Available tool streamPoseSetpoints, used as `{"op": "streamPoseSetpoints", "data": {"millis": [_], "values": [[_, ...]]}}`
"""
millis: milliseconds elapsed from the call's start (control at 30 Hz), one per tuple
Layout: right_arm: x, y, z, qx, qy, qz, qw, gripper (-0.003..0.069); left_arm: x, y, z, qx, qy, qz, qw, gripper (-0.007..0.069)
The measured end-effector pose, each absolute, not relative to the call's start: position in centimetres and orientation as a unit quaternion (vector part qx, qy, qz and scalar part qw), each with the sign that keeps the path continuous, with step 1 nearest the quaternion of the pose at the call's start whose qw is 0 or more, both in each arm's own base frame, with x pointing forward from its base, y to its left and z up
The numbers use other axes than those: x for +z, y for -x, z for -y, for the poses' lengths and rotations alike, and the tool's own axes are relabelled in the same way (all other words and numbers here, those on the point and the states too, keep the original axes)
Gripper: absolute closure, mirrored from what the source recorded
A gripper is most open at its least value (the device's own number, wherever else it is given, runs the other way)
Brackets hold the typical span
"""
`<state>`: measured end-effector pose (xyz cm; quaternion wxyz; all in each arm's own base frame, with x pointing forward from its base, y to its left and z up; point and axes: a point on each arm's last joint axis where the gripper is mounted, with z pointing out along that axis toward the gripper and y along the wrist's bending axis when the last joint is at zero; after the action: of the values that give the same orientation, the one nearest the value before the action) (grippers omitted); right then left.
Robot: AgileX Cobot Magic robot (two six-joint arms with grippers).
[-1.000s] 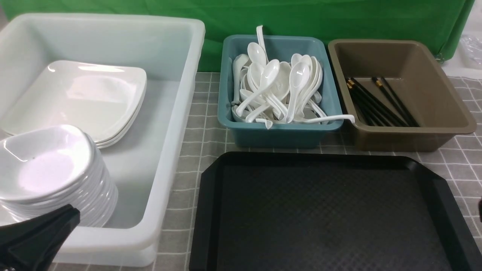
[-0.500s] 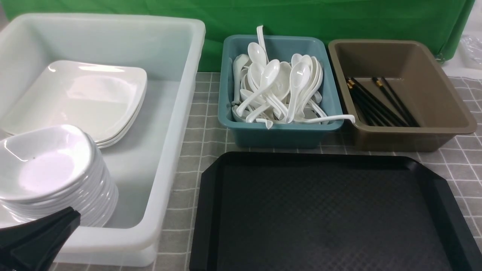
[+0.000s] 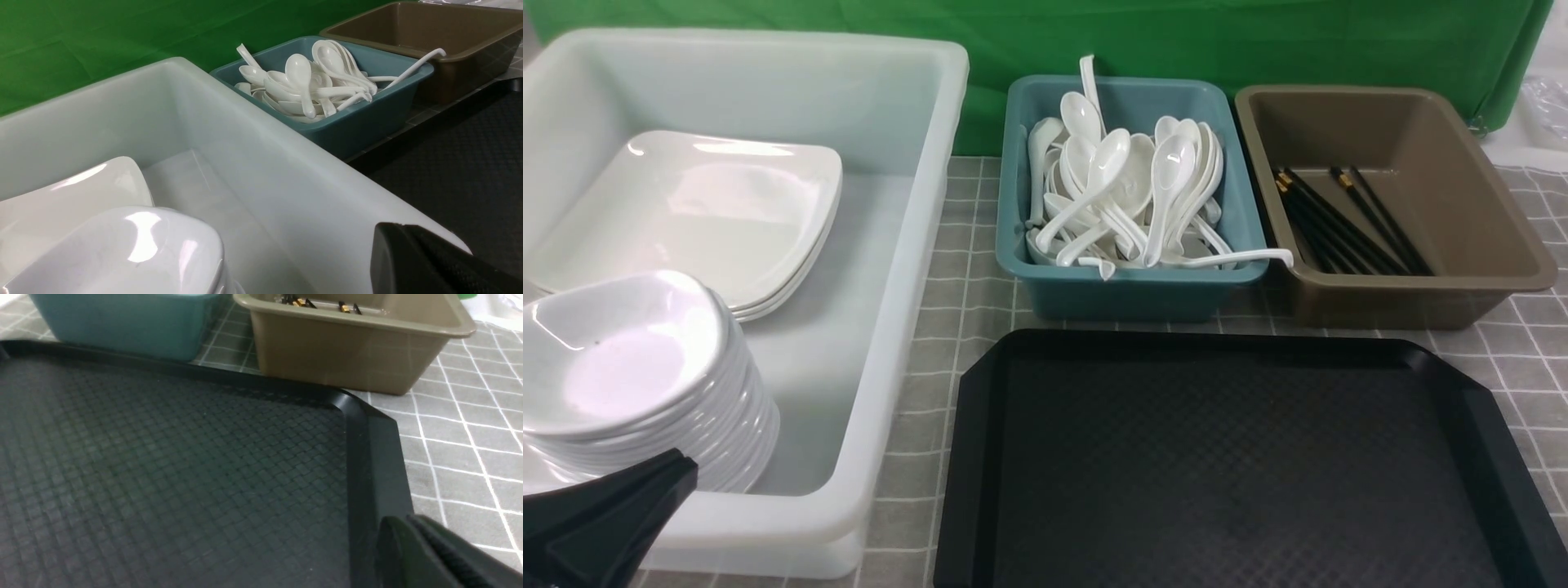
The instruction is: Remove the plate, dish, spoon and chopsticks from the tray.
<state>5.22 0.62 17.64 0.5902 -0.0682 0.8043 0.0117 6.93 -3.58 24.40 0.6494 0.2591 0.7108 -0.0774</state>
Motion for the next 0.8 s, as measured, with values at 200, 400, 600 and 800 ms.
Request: {"op": "streamPoseSetpoints", "data": {"millis": [200,400,600,800], "values": [[17.64,-5.22,-0.62,0.012,0.068,-0.804,0.59,0.0636,24.4,-6.93,3.58,-0.077,-0.259,-0.711,0.649,0.0621],[17.64,-5.22,-0.62,0.012,0.068,-0.804,0.59,0.0622,24.4,-6.93,3.58,-0.078,-0.259,-0.711,0.649,0.0621],[17.64,-5.22,-0.62,0.012,0.068,-0.804,0.59,0.061,24.4,-6.93,3.58,-0.078,-0.259,-0.711,0.649,0.0621],[17.64,-5.22,-0.62,0.011,0.068,-0.804,0.59,0.0588,24.48,-6.95,3.55,-0.075,-0.258,-0.708,0.653,0.0621]]}}
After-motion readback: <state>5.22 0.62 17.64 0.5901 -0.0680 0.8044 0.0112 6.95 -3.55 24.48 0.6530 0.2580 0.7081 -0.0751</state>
